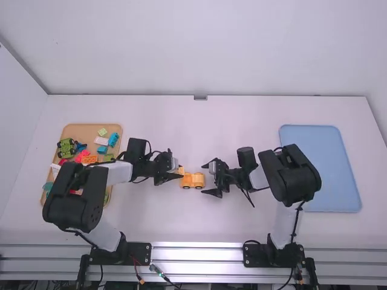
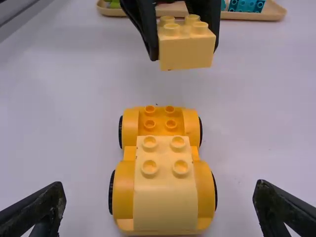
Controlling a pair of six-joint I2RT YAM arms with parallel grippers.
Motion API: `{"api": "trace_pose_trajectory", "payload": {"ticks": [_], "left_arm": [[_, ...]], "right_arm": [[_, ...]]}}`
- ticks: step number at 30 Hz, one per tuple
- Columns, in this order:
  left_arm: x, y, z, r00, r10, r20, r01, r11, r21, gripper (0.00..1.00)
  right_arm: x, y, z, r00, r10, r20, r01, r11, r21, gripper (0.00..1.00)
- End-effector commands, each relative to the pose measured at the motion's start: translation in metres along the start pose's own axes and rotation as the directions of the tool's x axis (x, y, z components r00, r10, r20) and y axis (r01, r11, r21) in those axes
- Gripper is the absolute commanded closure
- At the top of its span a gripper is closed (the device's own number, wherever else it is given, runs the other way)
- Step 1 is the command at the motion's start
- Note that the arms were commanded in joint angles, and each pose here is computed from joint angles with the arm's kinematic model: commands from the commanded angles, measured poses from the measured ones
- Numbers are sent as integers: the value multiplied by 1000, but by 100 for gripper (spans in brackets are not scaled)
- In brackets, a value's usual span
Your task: Assemble lego blocks to make yellow taxi
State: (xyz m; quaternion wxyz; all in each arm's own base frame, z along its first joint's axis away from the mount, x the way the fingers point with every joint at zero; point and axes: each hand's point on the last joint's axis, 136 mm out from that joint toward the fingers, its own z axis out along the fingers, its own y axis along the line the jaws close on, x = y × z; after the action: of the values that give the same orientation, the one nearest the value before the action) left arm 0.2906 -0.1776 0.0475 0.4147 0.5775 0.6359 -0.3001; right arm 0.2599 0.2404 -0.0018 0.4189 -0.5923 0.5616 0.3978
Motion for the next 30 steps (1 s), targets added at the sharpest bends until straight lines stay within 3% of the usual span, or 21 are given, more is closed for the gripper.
{"api": "trace_pose_trajectory", "payload": {"ticks": [1,5,10,14,23,30], "left_arm": [[-7,-9,3,1000,5,23,-5,1000,27,79],[-7,-11,5,1000,3,21,-4,999,37,80],[-6,-12,6,1000,-3,21,2,999,42,80],[-6,-13,6,1000,-3,22,2,999,43,80],[-3,-15,7,1000,-16,16,15,999,51,80],[1,-15,9,1000,-25,14,24,998,57,82]], "right_arm": [[-4,0,3,999,26,31,-25,999,-28,1],[-5,1,4,997,70,31,-70,997,-16,1],[-14,4,4,1000,1,11,-2,991,137,1],[-19,5,4,1000,11,25,-15,986,163,1],[-19,1,18,998,20,62,-15,997,-82,1],[-3,1,34,997,68,-29,-69,997,-32,1]]}}
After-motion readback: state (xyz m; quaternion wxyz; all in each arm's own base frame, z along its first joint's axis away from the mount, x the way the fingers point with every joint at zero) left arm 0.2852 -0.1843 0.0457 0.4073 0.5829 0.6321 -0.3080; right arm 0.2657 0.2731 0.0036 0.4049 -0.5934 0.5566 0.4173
